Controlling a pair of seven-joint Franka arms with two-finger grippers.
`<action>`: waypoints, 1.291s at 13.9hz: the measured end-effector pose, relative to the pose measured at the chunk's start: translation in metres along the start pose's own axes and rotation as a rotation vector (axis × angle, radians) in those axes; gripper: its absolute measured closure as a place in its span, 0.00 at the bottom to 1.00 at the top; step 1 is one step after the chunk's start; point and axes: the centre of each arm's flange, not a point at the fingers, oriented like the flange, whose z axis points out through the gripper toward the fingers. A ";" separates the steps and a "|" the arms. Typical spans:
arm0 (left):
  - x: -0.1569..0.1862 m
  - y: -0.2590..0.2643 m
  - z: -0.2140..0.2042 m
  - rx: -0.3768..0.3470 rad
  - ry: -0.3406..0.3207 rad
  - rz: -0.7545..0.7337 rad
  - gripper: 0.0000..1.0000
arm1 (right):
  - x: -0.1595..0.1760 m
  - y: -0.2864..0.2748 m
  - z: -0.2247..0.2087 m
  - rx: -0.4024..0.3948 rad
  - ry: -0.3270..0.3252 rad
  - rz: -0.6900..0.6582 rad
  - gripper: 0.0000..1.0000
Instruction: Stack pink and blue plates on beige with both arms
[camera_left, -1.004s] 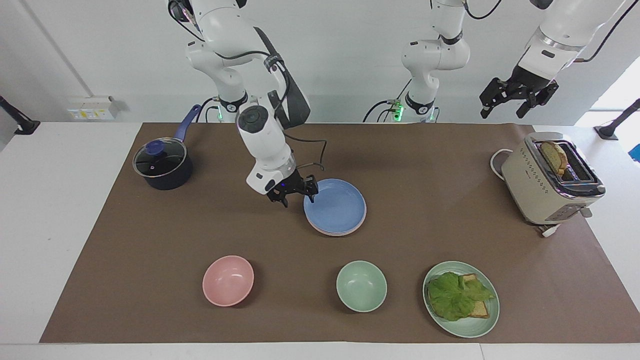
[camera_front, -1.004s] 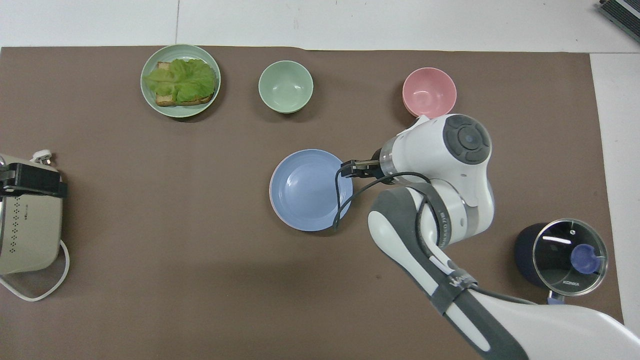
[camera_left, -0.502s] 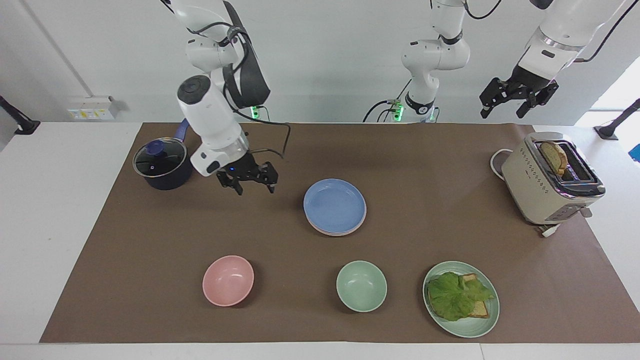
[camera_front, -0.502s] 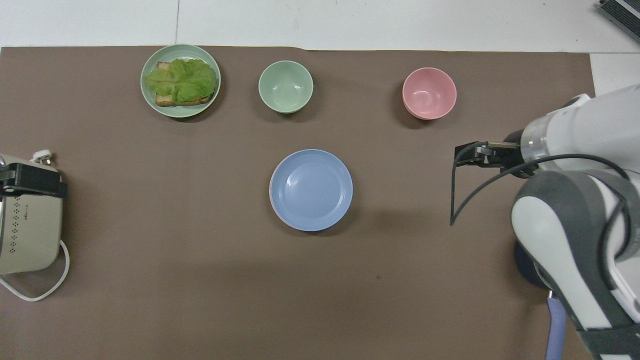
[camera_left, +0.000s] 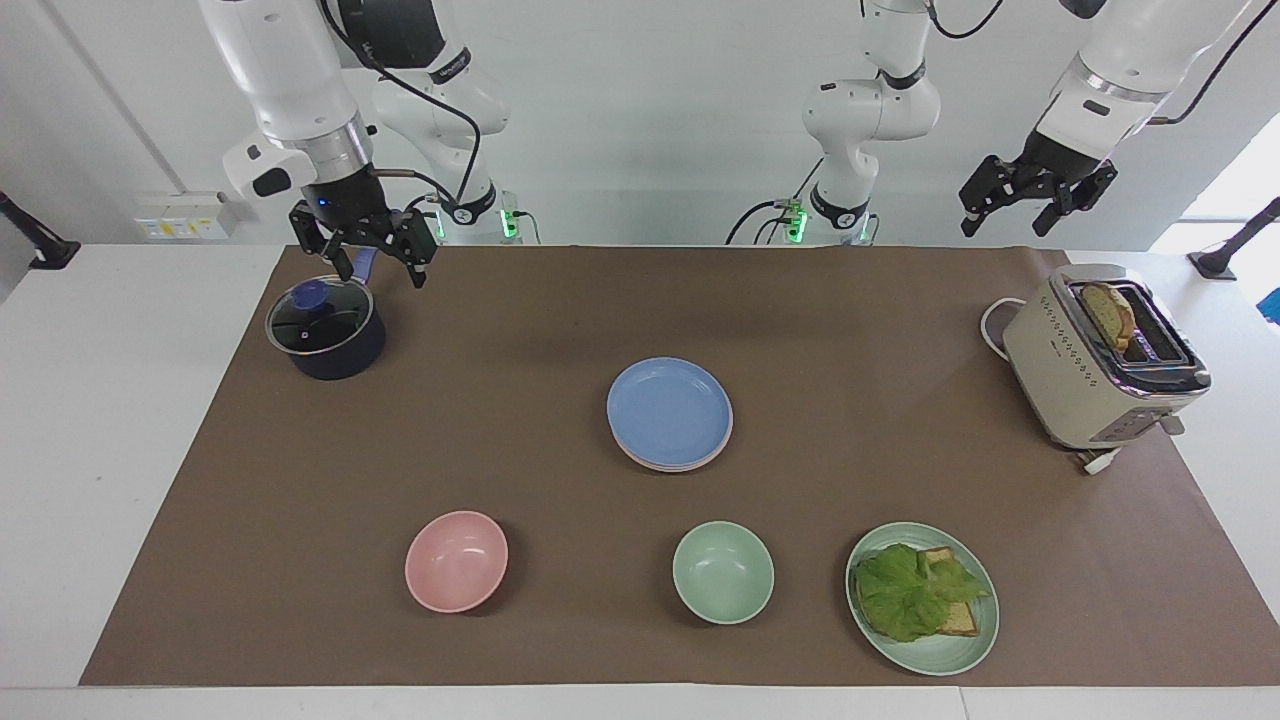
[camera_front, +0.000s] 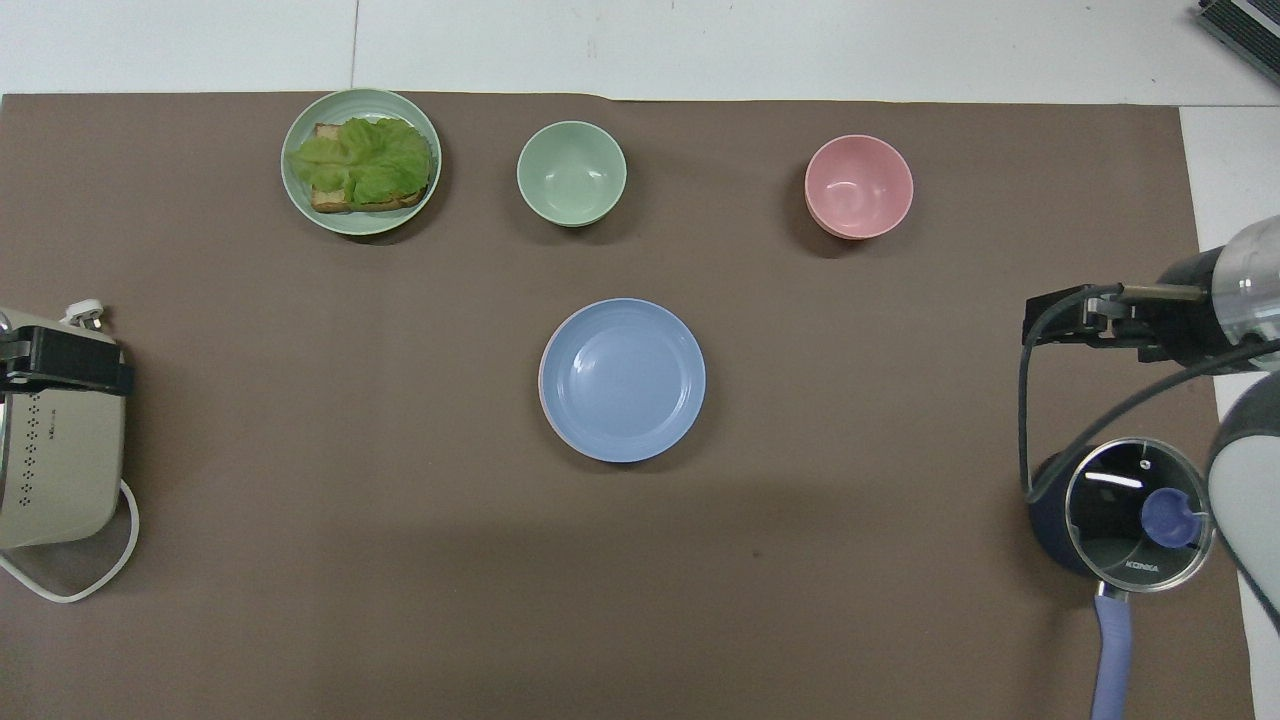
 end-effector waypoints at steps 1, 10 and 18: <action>0.000 0.000 0.000 0.000 0.000 0.000 0.00 | 0.002 0.001 -0.008 -0.017 -0.016 -0.003 0.00; 0.000 0.000 0.000 0.000 0.000 0.000 0.00 | 0.018 0.000 -0.018 -0.019 -0.029 -0.004 0.00; 0.000 0.000 0.000 0.000 0.000 0.000 0.00 | 0.018 0.005 -0.026 -0.020 -0.015 -0.040 0.00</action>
